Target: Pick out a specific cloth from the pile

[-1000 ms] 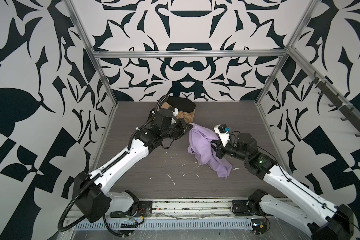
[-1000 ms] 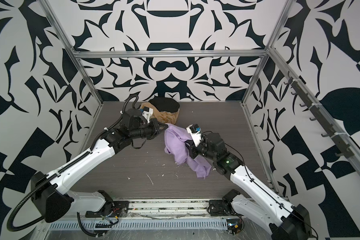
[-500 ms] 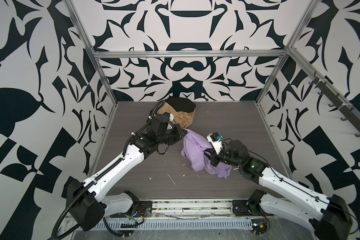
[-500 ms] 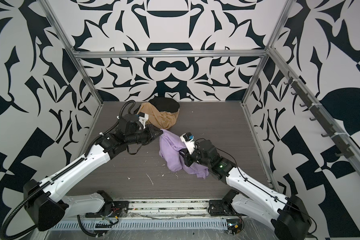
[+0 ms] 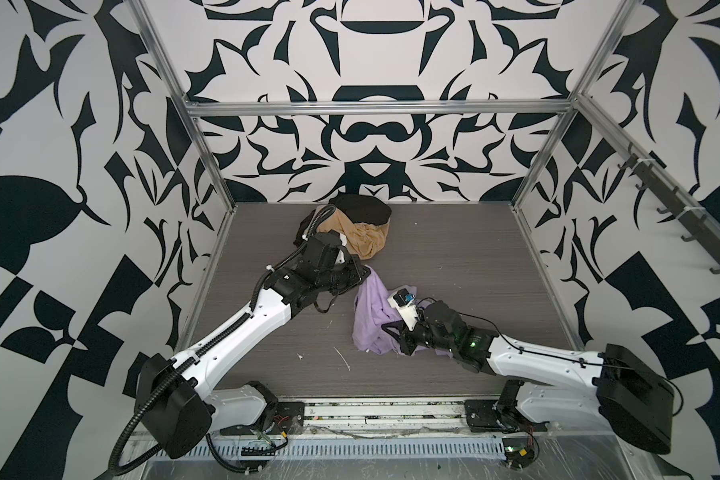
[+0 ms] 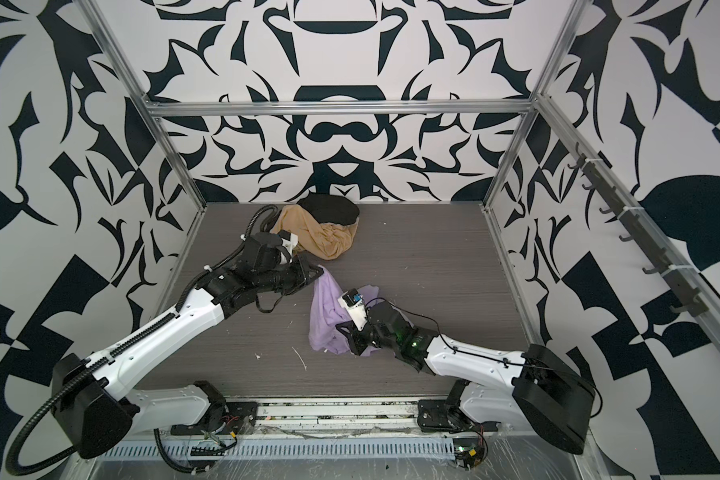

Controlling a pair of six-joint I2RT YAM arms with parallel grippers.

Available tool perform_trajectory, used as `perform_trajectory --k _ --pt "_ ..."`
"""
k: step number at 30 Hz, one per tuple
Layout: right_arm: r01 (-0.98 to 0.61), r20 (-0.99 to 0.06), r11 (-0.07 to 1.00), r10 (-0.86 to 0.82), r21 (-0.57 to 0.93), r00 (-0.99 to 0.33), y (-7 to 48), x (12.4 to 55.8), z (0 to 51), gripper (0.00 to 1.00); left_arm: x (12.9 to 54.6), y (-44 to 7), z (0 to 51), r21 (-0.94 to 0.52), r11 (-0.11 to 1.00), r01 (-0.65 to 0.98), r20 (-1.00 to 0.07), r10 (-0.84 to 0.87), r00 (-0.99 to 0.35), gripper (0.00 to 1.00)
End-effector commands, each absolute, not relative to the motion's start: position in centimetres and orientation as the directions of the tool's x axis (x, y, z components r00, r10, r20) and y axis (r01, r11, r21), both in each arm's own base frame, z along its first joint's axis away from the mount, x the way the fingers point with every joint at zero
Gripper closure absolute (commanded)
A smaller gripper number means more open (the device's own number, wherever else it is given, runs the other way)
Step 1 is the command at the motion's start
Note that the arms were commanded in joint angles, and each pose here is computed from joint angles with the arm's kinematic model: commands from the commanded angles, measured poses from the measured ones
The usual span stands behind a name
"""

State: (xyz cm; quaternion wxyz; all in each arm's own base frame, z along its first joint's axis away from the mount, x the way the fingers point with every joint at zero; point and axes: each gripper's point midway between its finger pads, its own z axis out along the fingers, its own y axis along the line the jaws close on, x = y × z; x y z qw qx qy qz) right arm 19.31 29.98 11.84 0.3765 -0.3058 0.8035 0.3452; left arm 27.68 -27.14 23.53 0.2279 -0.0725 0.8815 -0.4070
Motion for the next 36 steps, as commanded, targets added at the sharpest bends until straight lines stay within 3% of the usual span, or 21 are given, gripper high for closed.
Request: perform_trajectory --k 1,5,10,17,24,36 --pt "-0.743 -0.842 0.582 -0.173 0.332 -0.512 30.3 19.9 12.4 0.96 27.7 -26.6 22.0 -0.717 0.694 0.058 -0.358 -0.295 -0.886 1.00" --pt "-0.732 -0.831 0.594 -0.181 0.334 -0.526 29.9 19.8 11.3 0.90 27.4 -27.2 21.5 -0.721 0.689 0.070 -0.340 -0.264 -0.903 1.00" --pt "-0.718 -0.828 0.617 -0.184 0.322 -0.529 28.8 19.5 11.4 0.66 27.2 -28.5 21.6 -0.710 0.694 0.122 -0.356 -0.203 -0.912 1.00" --pt "-0.706 -0.874 0.674 -0.187 0.218 -0.448 25.7 19.5 14.9 0.43 26.9 -30.9 22.7 -0.694 0.687 0.216 -0.402 -0.121 -0.907 1.00" --pt "-0.635 -0.913 0.766 -0.184 0.099 -0.364 21.7 20.8 19.1 0.39 26.3 -34.4 22.9 -0.677 0.668 0.311 -0.426 -0.011 -0.905 1.00" --pt "-0.452 -0.955 0.885 -0.033 0.109 -0.295 15.9 22.3 22.3 0.39 25.2 -39.5 21.9 -0.633 0.636 0.442 -0.443 0.172 -0.880 1.00"
